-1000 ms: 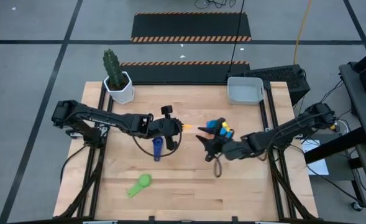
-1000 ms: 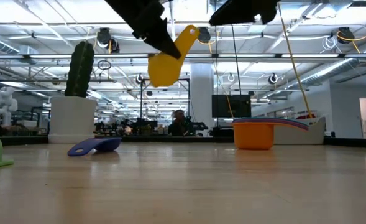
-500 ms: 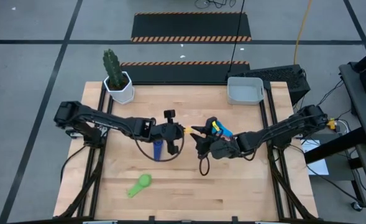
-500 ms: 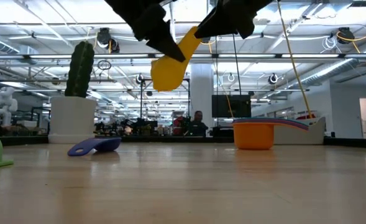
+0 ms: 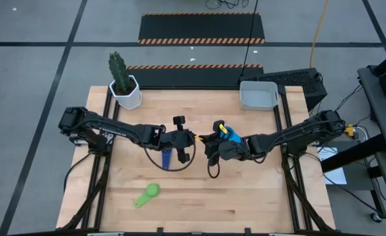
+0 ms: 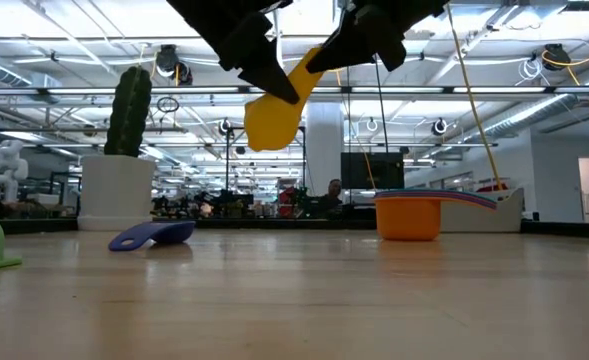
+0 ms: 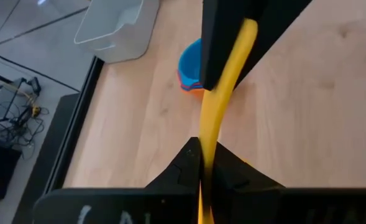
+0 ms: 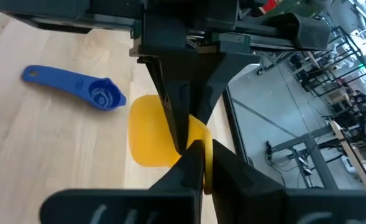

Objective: Nest measuring cups in basket
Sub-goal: Stack the yellow measuring cup on top of the light blue measuring cup

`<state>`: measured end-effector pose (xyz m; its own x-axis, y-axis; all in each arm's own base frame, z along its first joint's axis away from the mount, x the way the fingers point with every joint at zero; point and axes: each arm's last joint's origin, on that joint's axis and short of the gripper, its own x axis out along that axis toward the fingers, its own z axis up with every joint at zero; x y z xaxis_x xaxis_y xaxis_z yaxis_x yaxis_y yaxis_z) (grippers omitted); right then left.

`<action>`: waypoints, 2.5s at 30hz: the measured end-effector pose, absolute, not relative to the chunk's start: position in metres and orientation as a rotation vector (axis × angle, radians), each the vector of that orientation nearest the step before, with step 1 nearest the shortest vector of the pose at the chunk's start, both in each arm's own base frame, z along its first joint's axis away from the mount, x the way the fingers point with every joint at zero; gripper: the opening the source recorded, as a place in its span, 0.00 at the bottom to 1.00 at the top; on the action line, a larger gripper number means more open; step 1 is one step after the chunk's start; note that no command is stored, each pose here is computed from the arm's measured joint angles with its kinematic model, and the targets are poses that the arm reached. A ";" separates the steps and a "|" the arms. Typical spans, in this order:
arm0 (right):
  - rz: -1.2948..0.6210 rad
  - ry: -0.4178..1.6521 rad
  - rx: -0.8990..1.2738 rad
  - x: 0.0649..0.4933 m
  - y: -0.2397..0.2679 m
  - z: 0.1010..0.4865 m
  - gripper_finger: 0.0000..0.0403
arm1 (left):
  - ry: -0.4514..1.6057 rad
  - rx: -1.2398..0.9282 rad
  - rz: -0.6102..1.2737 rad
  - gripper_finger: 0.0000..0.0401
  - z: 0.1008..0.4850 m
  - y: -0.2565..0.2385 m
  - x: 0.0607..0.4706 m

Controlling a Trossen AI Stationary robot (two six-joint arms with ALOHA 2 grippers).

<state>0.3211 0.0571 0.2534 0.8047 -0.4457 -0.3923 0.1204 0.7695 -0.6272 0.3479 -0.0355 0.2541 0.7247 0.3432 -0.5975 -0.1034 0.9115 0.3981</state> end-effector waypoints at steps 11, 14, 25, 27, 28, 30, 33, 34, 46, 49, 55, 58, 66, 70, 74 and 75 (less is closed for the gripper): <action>-0.340 0.650 -0.613 0.298 0.051 0.260 0.00 | 0.684 0.306 0.246 0.32 0.260 -0.052 0.343; -0.357 0.661 -0.578 0.280 0.046 0.262 0.00 | 0.660 0.278 0.264 0.43 0.269 -0.053 0.337; -0.380 0.605 -0.655 0.190 0.025 0.239 0.00 | 0.658 0.244 0.267 0.46 0.279 -0.052 0.328; -0.371 0.589 -0.691 0.177 0.022 0.230 0.00 | 0.666 0.248 0.262 0.44 0.277 -0.051 0.328; -0.370 0.579 -0.704 0.171 0.020 0.225 0.00 | 0.671 0.250 0.262 0.42 0.276 -0.051 0.328; -0.369 0.552 -0.725 0.160 0.018 0.215 0.00 | 0.669 0.250 0.265 0.40 0.276 -0.050 0.328; -0.371 0.507 -0.753 0.147 0.015 0.200 0.00 | 0.666 0.251 0.266 0.38 0.277 -0.050 0.328; -0.359 0.481 -0.757 0.144 0.014 0.197 0.00 | 0.667 0.256 0.266 0.37 0.277 -0.049 0.329; -0.308 0.430 -0.856 0.128 0.008 0.162 0.00 | 0.649 0.270 0.274 0.37 0.279 -0.037 0.332; -0.312 0.438 -0.862 0.128 0.006 0.161 0.02 | 0.650 0.262 0.258 0.37 0.279 -0.036 0.333; -0.326 0.441 -0.849 0.128 0.005 0.161 0.11 | 0.650 0.263 0.257 0.37 0.279 -0.036 0.333; -0.333 0.437 -0.810 0.128 0.005 0.161 0.17 | 0.650 0.263 0.257 0.37 0.279 -0.036 0.333; -0.363 0.414 -0.636 0.128 0.005 0.159 0.30 | 0.652 0.266 0.256 0.37 0.279 -0.036 0.333; -0.360 0.420 -0.562 0.127 0.005 0.157 0.33 | 0.653 0.266 0.255 0.37 0.278 -0.036 0.332; -0.322 0.425 -0.461 0.127 0.006 0.153 0.33 | 0.660 0.271 0.253 0.37 0.278 -0.036 0.332; -0.303 0.430 -0.432 0.126 0.007 0.152 0.33 | 0.661 0.275 0.252 0.37 0.278 -0.036 0.332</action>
<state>0.1263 0.0066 0.1522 0.8671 -0.3691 -0.3344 0.1907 0.8664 -0.4616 0.3321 -0.0365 0.2779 0.7618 0.3148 -0.5662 -0.1418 0.9338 0.3284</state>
